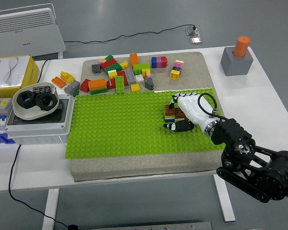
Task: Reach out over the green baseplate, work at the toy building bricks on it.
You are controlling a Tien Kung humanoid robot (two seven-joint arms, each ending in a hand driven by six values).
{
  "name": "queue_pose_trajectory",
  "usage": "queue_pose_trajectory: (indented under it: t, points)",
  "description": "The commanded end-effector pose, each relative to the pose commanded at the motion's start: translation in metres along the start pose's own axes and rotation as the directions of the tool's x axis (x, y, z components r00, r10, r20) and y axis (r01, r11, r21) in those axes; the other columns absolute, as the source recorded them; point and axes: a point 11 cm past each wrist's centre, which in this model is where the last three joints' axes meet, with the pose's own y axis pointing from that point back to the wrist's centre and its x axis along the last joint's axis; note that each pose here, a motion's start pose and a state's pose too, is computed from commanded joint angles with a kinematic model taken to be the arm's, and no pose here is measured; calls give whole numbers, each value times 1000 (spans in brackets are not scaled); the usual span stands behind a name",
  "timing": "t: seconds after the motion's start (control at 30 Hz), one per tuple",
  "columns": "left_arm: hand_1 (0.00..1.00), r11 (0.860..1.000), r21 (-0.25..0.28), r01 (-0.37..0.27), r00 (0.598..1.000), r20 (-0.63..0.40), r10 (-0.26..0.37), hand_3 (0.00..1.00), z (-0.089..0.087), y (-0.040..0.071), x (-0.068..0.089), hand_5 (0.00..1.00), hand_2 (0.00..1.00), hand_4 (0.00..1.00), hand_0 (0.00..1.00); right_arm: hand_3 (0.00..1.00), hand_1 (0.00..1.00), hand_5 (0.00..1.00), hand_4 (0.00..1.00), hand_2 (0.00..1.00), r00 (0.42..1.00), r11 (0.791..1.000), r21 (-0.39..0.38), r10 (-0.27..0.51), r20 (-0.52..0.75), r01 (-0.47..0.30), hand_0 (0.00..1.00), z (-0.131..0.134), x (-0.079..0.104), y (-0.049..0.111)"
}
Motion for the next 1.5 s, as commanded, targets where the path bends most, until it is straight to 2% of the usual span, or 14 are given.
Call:
queue_pose_trajectory:
  t: [0.47, 1.17, 1.33, 1.5]
  points:
    - [704, 1000, 1, 0, 1000, 0, 0, 518, 0, 0, 0, 350, 624, 514, 757, 626, 844, 541, 890, 884, 1000, 1000, -6, -2, 2, 2, 829, 2, -1, 0]
    - [705, 1000, 8, 3, 1000, 3, -3, 519, -3, 0, -2, 349, 626, 515, 757, 631, 845, 533, 887, 883, 995, 999, 12, 47, 83, -48, 826, 1, 13, 2]
    - [705, 1000, 8, 0, 1000, 2, 0, 519, -2, 0, -2, 348, 625, 516, 757, 639, 829, 522, 879, 874, 982, 995, 19, 96, 162, -100, 815, 3, 21, 12]
    - [705, 1000, 12, 1, 1000, -5, -1, 519, -3, 1, -4, 348, 625, 516, 757, 639, 829, 522, 879, 874, 930, 982, 4, 177, 321, -188, 815, 14, 27, 35]
